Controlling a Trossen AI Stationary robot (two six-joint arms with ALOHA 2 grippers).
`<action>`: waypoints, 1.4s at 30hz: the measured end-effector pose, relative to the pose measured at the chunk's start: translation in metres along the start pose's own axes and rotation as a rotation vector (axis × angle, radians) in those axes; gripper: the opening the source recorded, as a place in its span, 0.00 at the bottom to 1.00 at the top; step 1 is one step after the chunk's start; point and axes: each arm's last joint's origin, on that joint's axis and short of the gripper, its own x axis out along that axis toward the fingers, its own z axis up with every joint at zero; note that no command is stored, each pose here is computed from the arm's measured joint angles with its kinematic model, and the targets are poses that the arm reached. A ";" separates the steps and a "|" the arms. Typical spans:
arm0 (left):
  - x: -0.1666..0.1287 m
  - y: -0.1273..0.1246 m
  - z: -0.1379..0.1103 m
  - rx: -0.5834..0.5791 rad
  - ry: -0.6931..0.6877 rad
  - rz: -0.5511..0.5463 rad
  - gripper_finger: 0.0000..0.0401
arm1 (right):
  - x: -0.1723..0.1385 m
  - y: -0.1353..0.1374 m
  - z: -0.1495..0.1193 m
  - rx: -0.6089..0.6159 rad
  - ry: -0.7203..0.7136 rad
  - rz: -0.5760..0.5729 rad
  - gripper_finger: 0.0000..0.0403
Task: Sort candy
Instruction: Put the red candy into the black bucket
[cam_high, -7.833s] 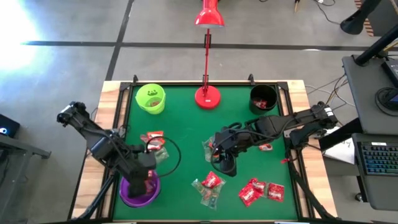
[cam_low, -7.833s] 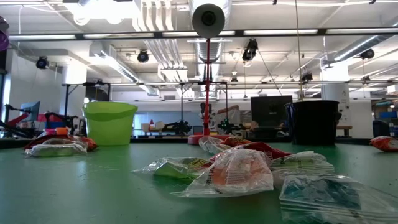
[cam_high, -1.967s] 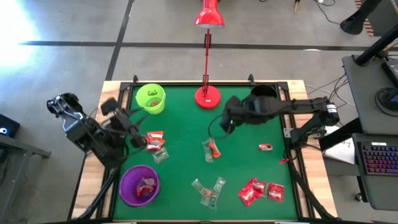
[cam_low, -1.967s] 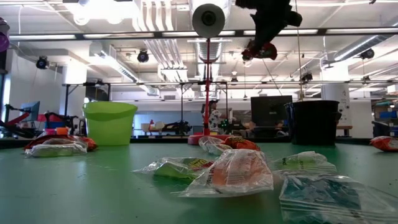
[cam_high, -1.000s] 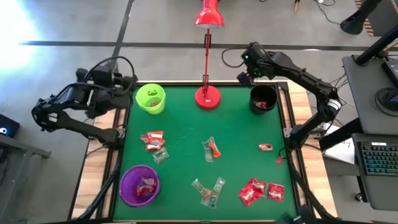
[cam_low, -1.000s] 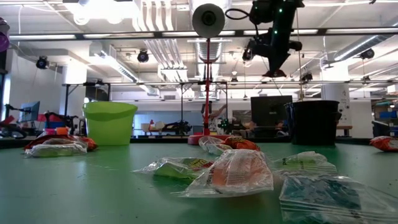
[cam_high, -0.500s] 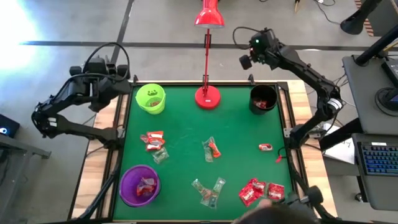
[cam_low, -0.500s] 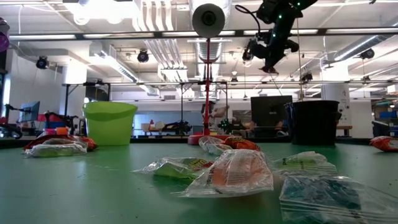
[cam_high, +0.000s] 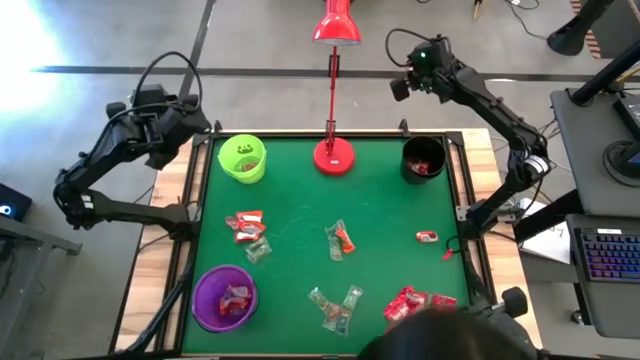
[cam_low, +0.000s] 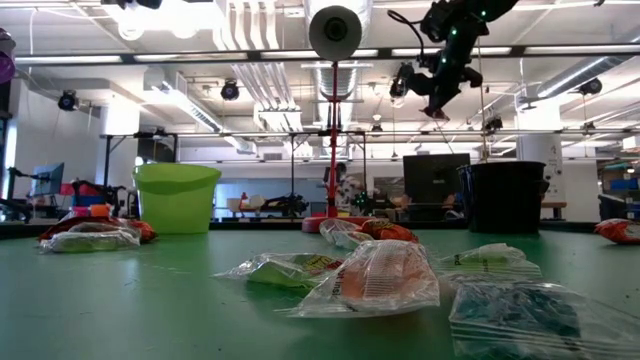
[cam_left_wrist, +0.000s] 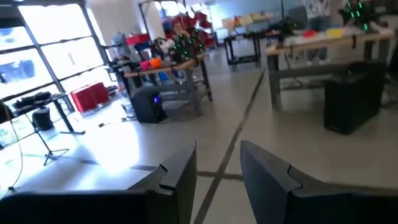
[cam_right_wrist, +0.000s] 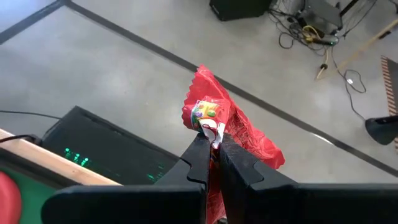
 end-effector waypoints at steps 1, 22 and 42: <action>0.000 0.000 0.000 0.014 0.007 -0.008 0.27 | -0.002 -0.001 0.001 0.006 0.005 0.001 0.03; -0.002 0.019 -0.002 0.266 0.096 -0.180 0.27 | -0.047 0.021 -0.036 0.107 0.544 0.114 0.03; -0.004 0.036 -0.003 0.233 0.132 -0.276 0.27 | -0.047 0.038 -0.066 0.068 0.768 0.127 0.03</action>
